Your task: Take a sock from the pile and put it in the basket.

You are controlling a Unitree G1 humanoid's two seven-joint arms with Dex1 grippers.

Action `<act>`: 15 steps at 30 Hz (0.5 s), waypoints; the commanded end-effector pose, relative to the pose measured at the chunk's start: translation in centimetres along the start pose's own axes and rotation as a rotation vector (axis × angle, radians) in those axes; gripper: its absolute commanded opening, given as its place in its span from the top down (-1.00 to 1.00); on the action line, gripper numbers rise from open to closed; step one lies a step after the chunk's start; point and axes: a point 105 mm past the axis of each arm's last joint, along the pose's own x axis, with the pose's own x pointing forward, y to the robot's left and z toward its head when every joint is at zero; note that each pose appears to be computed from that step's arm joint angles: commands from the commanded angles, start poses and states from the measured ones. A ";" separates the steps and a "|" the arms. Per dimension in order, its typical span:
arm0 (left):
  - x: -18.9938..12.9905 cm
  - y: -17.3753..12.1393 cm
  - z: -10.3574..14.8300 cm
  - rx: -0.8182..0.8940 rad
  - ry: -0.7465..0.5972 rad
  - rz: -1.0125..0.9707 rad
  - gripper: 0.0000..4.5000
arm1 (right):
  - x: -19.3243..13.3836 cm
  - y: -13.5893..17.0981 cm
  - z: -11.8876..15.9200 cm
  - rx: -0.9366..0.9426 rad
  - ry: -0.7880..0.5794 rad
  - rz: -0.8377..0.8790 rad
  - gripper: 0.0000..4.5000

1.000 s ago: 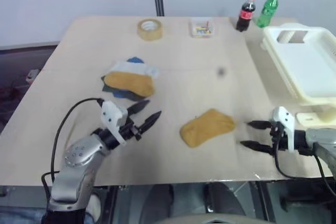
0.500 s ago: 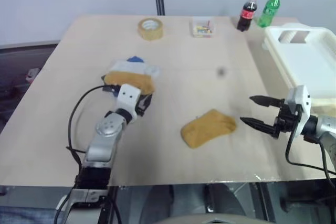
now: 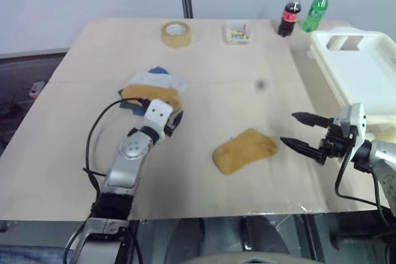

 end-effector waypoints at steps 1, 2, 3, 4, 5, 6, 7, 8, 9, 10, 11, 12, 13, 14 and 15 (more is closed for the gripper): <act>0.2 -0.2 0.2 0.027 -0.004 -0.011 0.11 | -0.2 0.3 2.0 -0.073 -0.070 0.016 -1.00; 0.2 -0.3 0.2 0.034 -0.002 -0.013 0.33 | -0.2 0.3 2.0 -0.075 -0.072 0.019 -1.00; 0.3 -0.2 0.2 0.040 -0.001 -0.014 0.42 | -0.2 0.5 2.1 -0.076 -0.078 0.027 -1.00; 0.3 -0.2 0.2 0.037 -0.002 -0.010 0.70 | -0.2 0.6 2.1 -0.079 -0.083 0.033 -1.00; 0.3 -0.1 0.3 0.032 -0.004 -0.007 0.83 | -0.2 0.7 2.2 -0.083 -0.088 0.040 -1.00; 0.4 -0.1 0.3 0.031 -0.004 -0.006 0.98 | -0.2 0.8 2.2 -0.086 -0.091 0.046 -1.00; 0.4 -0.1 0.4 0.032 -0.006 -0.008 0.98 | -0.2 0.8 2.2 -0.089 -0.095 0.048 -1.00; 0.5 -0.1 0.5 0.038 -0.012 -0.008 0.98 | -0.2 0.7 2.3 -0.094 -0.106 0.043 -1.00; 0.5 -0.1 0.7 0.040 -0.017 -0.007 0.98 | -0.2 0.6 2.4 -0.096 -0.115 0.038 -1.00; 0.6 -0.1 0.8 0.040 -0.021 -0.005 0.98 | -0.2 0.6 2.5 -0.098 -0.120 0.035 -1.00; 0.6 0.0 1.1 0.041 -0.029 0.001 0.98 | -0.2 0.6 2.5 -0.098 -0.120 0.034 -1.00; 0.7 0.1 1.3 0.040 -0.036 0.008 0.98 | -0.2 0.5 2.5 -0.098 -0.119 0.034 -1.00; 0.7 0.2 1.7 0.036 -0.050 0.014 0.98 | -0.2 0.5 2.5 -0.097 -0.119 0.033 -1.00; 0.9 0.3 2.4 0.032 -0.074 0.021 0.98 | -0.1 0.6 2.3 -0.096 -0.116 0.035 -1.00; 1.0 0.4 3.1 0.024 -0.096 0.027 0.98 | -0.1 0.7 2.2 -0.095 -0.114 0.036 -1.00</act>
